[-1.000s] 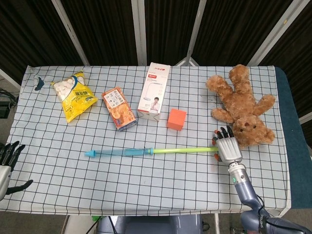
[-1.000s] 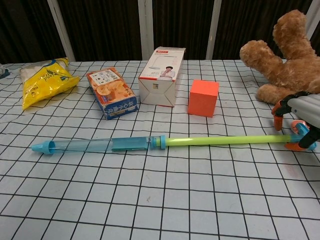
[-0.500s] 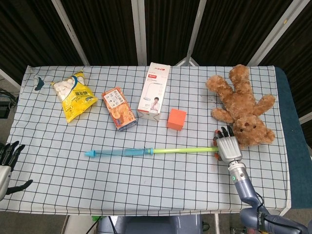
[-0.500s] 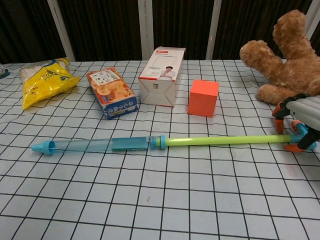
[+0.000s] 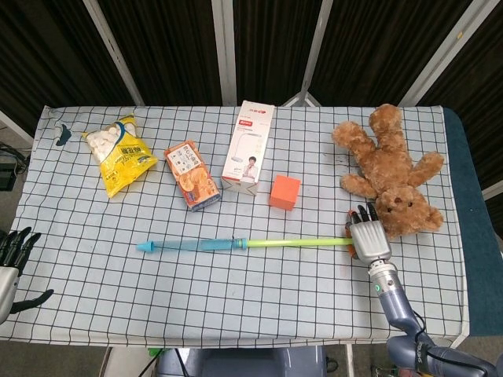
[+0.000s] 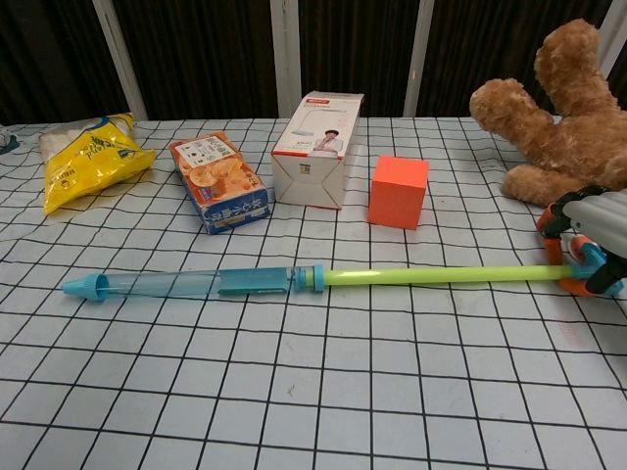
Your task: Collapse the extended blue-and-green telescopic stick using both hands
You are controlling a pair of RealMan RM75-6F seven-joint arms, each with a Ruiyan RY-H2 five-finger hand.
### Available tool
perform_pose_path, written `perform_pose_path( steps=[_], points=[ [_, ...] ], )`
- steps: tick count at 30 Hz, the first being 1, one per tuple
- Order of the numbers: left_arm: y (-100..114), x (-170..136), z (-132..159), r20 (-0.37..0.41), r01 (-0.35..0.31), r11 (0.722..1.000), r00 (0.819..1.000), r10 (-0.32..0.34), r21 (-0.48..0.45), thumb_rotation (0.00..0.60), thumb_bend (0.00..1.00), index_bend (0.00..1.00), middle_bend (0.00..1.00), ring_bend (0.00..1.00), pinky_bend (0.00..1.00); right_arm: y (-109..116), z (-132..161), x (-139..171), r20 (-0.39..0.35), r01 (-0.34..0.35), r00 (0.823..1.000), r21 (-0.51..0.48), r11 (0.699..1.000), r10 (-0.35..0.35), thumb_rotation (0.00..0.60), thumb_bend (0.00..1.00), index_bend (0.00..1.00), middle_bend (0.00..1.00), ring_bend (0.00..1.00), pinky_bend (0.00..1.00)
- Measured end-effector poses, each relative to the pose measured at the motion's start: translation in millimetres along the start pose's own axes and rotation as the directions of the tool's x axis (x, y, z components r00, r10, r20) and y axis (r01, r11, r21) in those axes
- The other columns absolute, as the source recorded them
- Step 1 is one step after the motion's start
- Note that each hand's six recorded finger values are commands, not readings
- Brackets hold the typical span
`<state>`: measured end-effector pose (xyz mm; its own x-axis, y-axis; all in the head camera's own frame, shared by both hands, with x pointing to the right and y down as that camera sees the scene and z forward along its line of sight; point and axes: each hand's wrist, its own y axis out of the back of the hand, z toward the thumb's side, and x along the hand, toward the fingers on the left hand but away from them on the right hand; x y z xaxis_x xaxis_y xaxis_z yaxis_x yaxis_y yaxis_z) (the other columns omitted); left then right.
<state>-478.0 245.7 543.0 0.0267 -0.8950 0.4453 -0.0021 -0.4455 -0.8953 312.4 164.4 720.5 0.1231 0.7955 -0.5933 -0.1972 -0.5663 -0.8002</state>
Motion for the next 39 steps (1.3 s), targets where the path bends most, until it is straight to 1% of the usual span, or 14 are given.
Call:
perform_pose_path(
  steps=[9,16,21,29,32,34,36,39],
  points=[
    [0,-1,2,0.004,0.000,1.000,1.000,0.000,-0.001,0.600,0.17,0.00,0.00,0.00,0.00,4,4,5,-0.017,0.009,1.000,-0.007,1.000,-0.009,0.600,0.40,0.62,0.24,0.11,0.00],
    [3,2,6,0.006,0.001,1.000,1.000,-0.001,-0.021,0.600,0.17,0.04,0.00,0.00,0.00,13,7,18,-0.050,0.023,0.998,-0.014,1.000,-0.024,0.600,0.40,0.62,0.24,0.11,0.00],
    [3,6,12,0.007,0.023,0.999,1.000,-0.023,-0.044,0.600,0.17,0.10,0.00,0.00,0.00,19,8,25,-0.066,0.033,0.997,-0.029,0.999,-0.035,0.600,0.40,0.62,0.24,0.11,0.00],
    [-2,30,25,0.017,0.080,0.997,0.997,-0.080,-0.006,0.600,0.17,0.23,0.06,0.00,0.00,27,7,31,-0.074,0.040,0.996,-0.062,0.997,-0.045,0.600,0.40,0.62,0.24,0.11,0.00],
    [-7,44,30,0.017,0.108,0.994,0.994,-0.108,0.020,0.600,0.22,0.25,0.08,0.00,0.00,27,6,32,-0.073,0.035,0.996,-0.068,0.997,-0.040,0.600,0.40,0.62,0.24,0.11,0.00],
    [-13,54,33,0.014,0.132,0.991,0.991,-0.132,0.033,0.600,0.28,0.26,0.08,0.00,0.00,26,5,32,-0.073,0.033,0.997,-0.067,0.997,-0.038,0.600,0.40,0.62,0.24,0.11,0.00],
    [-20,65,39,0.013,0.157,0.987,0.987,-0.158,0.044,0.600,0.33,0.26,0.09,0.00,0.00,27,4,32,-0.072,0.033,0.997,-0.069,0.997,-0.038,0.600,0.40,0.62,0.24,0.11,0.00],
    [-32,80,51,0.019,0.185,0.981,0.982,-0.186,0.060,0.600,0.34,0.28,0.09,0.00,0.00,27,4,32,-0.071,0.035,0.997,-0.074,0.997,-0.040,0.600,0.40,0.62,0.24,0.11,0.00]
  ],
)
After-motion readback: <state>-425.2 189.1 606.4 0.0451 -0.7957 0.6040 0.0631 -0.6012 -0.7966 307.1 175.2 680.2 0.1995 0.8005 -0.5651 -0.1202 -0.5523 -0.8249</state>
